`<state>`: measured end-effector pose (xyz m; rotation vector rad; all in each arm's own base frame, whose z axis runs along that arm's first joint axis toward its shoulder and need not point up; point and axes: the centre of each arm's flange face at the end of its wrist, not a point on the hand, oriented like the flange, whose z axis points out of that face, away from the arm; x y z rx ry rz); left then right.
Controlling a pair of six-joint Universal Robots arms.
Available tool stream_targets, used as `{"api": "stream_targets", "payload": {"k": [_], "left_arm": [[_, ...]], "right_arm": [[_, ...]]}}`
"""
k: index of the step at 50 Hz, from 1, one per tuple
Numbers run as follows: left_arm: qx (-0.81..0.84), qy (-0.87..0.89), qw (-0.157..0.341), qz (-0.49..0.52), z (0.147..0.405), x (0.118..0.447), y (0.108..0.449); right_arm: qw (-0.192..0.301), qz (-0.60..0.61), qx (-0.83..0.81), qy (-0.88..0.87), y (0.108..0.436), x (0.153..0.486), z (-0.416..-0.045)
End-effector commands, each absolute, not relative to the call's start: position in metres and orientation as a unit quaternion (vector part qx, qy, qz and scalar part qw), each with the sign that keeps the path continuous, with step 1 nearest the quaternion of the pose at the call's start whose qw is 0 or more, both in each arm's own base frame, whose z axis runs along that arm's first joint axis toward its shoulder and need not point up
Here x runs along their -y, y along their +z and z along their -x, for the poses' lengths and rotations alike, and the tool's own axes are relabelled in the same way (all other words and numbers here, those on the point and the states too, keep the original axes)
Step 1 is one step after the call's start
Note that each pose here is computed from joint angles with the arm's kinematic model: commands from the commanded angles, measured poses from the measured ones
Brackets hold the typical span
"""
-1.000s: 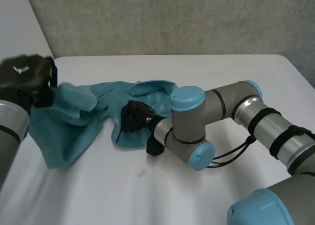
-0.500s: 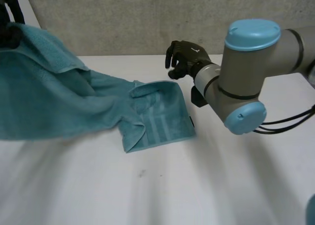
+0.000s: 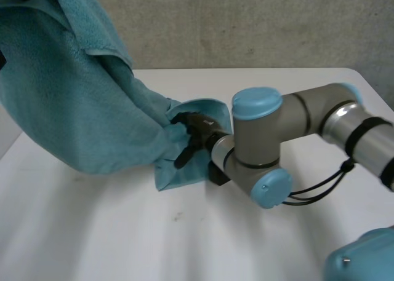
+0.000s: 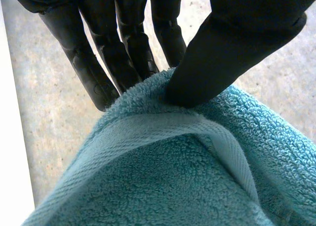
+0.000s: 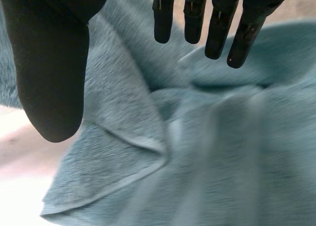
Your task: Fold the laundry
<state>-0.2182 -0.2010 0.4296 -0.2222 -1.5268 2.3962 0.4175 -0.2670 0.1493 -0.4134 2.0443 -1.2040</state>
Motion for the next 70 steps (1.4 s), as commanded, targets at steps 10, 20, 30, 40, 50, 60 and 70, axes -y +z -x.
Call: {"api": "stream_targets", "payload": {"k": [10, 20, 30, 40, 50, 60, 70], "left_arm": [[0.507, 0.847, 0.146, 0.07, 0.212, 0.191, 0.445], [0.515, 0.844, 0.134, 0.063, 0.209, 0.203, 0.439], [0.577, 0.804, 0.139, 0.034, 0.211, 0.257, 0.394], [0.644, 0.75, 0.143, 0.04, 0.228, 0.294, 0.339], [0.673, 0.722, 0.155, 0.046, 0.241, 0.301, 0.311], [0.66, 0.732, 0.16, 0.047, 0.242, 0.299, 0.323], [0.589, 0.779, 0.205, 0.071, 0.257, 0.254, 0.384]], "right_arm": [[0.399, 0.127, -0.791, -0.447, 0.12, 0.265, -0.444], [0.294, 0.11, -0.735, -0.601, 0.217, 0.321, -0.391], [0.121, 0.268, -0.612, -0.734, 0.35, 0.292, -0.316], [0.006, 0.428, -0.632, -0.646, 0.335, 0.226, -0.283], [0.059, 0.508, -0.717, -0.474, 0.266, 0.177, -0.274], [0.152, 0.566, -0.706, -0.397, 0.234, 0.153, -0.307], [0.18, 0.357, -0.752, -0.524, 0.281, 0.248, -0.285]]}}
